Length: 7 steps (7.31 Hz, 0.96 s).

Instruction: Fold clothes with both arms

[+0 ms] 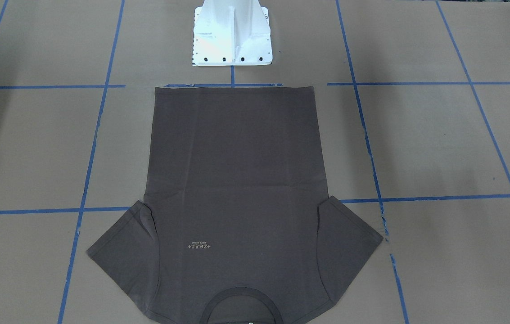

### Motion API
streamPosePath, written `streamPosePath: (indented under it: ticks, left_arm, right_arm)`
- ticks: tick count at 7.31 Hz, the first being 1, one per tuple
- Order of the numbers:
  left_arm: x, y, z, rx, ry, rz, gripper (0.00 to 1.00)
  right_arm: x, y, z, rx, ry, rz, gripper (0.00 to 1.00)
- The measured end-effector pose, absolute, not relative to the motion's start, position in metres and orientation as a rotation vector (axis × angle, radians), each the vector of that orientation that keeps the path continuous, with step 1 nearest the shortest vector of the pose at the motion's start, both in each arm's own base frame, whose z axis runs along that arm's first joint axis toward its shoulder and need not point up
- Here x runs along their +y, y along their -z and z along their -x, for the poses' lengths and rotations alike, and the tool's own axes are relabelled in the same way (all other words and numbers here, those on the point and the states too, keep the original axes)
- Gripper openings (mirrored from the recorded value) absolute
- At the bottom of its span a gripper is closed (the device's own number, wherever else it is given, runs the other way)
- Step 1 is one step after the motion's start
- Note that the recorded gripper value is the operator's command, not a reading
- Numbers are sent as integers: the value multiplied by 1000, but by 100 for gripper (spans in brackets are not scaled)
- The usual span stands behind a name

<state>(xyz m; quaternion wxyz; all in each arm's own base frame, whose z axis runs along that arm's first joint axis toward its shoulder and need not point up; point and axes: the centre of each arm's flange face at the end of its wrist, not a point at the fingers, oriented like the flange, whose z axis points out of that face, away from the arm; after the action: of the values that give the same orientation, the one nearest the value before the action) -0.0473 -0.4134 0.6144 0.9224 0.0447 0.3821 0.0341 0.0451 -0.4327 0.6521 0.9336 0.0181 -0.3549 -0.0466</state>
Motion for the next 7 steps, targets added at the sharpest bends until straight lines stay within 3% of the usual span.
streamPosePath:
  ticks: [3,7]
  left_arm:
    - [-415,-612,47,789,-89,-121,100]
    - [-433,-581,47,748,-183,-364,100]
  right_arm:
    - [-438,-642,-44,-729,107,-57,100]
    - [-507,-556,-24,-740,189,-213,100]
